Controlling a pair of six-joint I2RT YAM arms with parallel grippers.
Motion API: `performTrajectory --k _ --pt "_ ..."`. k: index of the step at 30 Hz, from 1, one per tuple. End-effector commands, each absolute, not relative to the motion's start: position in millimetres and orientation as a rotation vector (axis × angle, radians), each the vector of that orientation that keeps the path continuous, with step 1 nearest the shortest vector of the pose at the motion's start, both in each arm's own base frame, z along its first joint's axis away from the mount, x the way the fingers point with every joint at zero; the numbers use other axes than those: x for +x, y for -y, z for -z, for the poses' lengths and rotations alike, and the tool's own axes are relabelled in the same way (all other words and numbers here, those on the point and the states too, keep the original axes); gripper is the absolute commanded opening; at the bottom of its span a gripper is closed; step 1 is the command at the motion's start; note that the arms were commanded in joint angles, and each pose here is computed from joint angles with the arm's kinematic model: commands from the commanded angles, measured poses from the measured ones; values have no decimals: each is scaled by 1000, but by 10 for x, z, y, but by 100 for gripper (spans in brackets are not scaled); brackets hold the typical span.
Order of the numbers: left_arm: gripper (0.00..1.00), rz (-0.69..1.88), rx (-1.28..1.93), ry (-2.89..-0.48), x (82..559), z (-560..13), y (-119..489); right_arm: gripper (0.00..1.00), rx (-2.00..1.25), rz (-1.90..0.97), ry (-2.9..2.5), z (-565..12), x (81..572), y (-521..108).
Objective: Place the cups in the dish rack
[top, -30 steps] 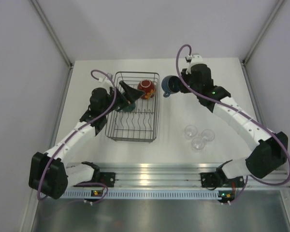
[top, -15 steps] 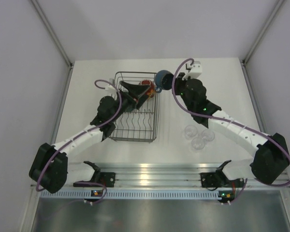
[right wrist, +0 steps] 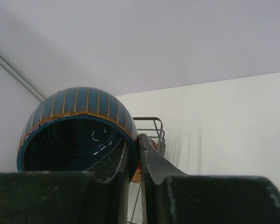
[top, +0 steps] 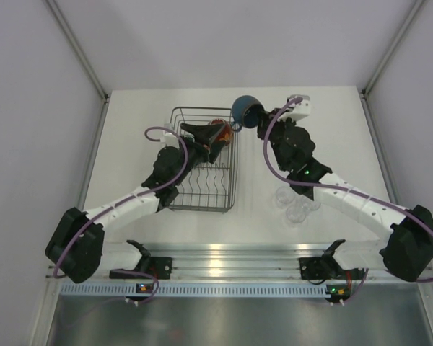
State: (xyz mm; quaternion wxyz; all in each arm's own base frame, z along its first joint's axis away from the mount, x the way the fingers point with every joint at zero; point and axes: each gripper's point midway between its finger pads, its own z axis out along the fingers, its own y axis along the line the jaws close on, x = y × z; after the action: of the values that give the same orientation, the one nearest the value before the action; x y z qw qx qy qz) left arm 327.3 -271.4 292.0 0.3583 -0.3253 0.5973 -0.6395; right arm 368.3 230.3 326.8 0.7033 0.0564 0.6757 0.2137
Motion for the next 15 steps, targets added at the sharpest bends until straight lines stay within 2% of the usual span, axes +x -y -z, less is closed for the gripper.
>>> performTrajectory --k 1,8,15 --pt "92 1708 -841 -1442 3344 -3184 2730 0 185 -603 -1318 -3853 3517 -2304" --pt "90 1787 -808 -1406 3372 -3307 2836 0 154 -626 -1319 -3819 3473 -2381" --pt "83 1875 -803 -1395 3406 -3308 2952 0 144 -629 -1325 -3777 3481 -2425"
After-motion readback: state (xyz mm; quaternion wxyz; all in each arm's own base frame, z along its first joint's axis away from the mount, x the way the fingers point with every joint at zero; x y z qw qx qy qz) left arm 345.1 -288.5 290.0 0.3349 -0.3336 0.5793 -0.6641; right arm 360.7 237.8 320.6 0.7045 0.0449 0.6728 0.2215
